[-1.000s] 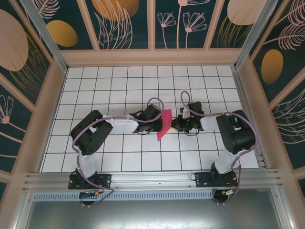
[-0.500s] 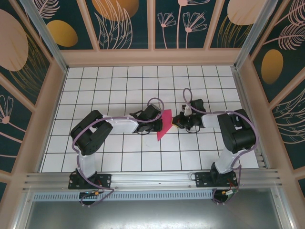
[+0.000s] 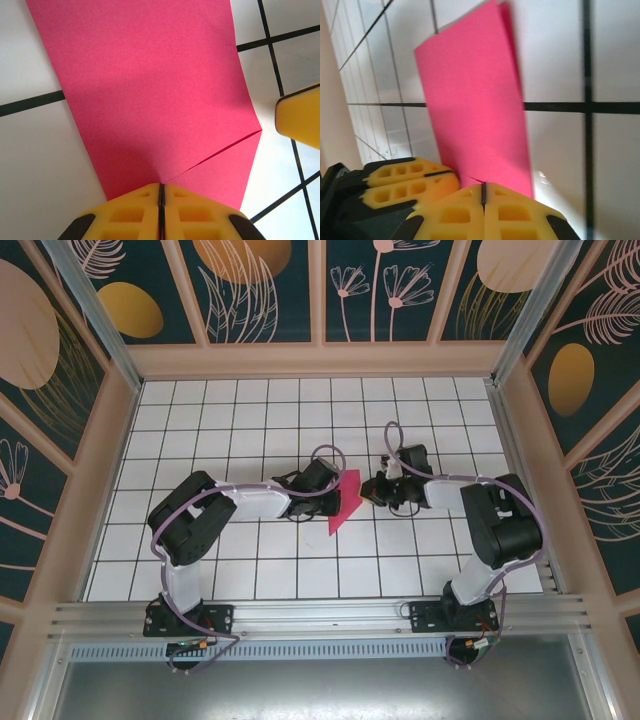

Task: Fold a paper plane with a square sheet of paper (pick it up from the middle)
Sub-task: Third fold the triangle at the center of the table.

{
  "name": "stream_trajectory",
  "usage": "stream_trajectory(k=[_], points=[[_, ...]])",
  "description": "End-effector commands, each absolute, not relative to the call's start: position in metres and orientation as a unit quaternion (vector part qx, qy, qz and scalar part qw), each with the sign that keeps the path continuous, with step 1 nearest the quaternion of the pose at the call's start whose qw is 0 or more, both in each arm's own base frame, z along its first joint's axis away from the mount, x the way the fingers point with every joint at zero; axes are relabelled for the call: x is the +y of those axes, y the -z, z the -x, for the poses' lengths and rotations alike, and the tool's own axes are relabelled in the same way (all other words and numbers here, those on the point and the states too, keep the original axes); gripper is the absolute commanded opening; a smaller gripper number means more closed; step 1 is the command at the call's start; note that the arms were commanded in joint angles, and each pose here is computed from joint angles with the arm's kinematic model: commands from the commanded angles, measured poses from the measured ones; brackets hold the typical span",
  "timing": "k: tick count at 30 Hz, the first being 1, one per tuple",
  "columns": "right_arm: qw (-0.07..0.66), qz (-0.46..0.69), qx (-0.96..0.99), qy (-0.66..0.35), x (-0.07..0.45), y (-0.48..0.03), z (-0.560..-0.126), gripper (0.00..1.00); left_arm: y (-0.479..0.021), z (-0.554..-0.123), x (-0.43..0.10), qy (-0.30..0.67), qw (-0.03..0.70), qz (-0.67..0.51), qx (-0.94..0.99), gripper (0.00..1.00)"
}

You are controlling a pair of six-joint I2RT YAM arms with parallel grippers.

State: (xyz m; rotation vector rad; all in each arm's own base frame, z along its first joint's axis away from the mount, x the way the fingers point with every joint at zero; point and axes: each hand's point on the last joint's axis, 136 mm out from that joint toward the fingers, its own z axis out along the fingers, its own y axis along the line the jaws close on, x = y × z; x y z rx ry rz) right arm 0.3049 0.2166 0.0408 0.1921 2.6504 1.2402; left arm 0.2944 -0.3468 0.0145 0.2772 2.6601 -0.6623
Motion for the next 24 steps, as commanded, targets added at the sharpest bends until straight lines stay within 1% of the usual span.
stream_trajectory(k=[1, 4, 9, 11, 14, 16, 18, 21, 22, 23, 24], points=[[0.097, -0.038, 0.891, -0.443, 0.234, -0.047, -0.301, 0.00, 0.000, -0.286, -0.325, 0.184, 0.171, -0.107, 0.962, 0.12], [0.071, -0.036, 0.892, -0.446, 0.241, -0.035, -0.294, 0.00, -0.004, -0.288, -0.330, 0.193, 0.172, -0.106, 0.960, 0.13], [0.057, -0.047, 0.907, -0.414, 0.237, -0.008, -0.285, 0.00, -0.015, -0.293, -0.336, 0.202, 0.182, -0.105, 0.957, 0.14], [0.054, -0.052, 0.911, -0.405, 0.234, -0.003, -0.284, 0.00, -0.027, -0.296, -0.342, 0.216, 0.189, -0.108, 0.952, 0.17], [0.056, -0.054, 0.912, -0.402, 0.233, -0.003, -0.283, 0.00, -0.054, -0.300, -0.349, 0.234, 0.205, -0.111, 0.944, 0.23], [0.059, -0.055, 0.914, -0.397, 0.232, -0.004, -0.284, 0.00, -0.074, -0.303, -0.351, 0.246, 0.220, -0.108, 0.938, 0.25], [0.059, -0.055, 0.914, -0.397, 0.232, -0.003, -0.284, 0.00, -0.090, -0.299, -0.358, 0.276, 0.220, -0.110, 0.929, 0.23], [0.057, -0.057, 0.915, -0.396, 0.232, -0.002, -0.284, 0.00, -0.102, -0.280, -0.381, 0.361, 0.184, -0.128, 0.905, 0.20], [0.058, -0.058, 0.915, -0.395, 0.232, -0.002, -0.284, 0.00, -0.098, -0.269, -0.389, 0.385, 0.155, -0.143, 0.898, 0.18], [0.057, -0.058, 0.915, -0.395, 0.232, -0.002, -0.284, 0.00, -0.091, -0.264, -0.392, 0.390, 0.134, -0.146, 0.899, 0.15], [0.057, -0.059, 0.916, -0.393, 0.231, -0.001, -0.284, 0.00, -0.083, -0.259, -0.394, 0.396, 0.116, -0.146, 0.899, 0.13]])
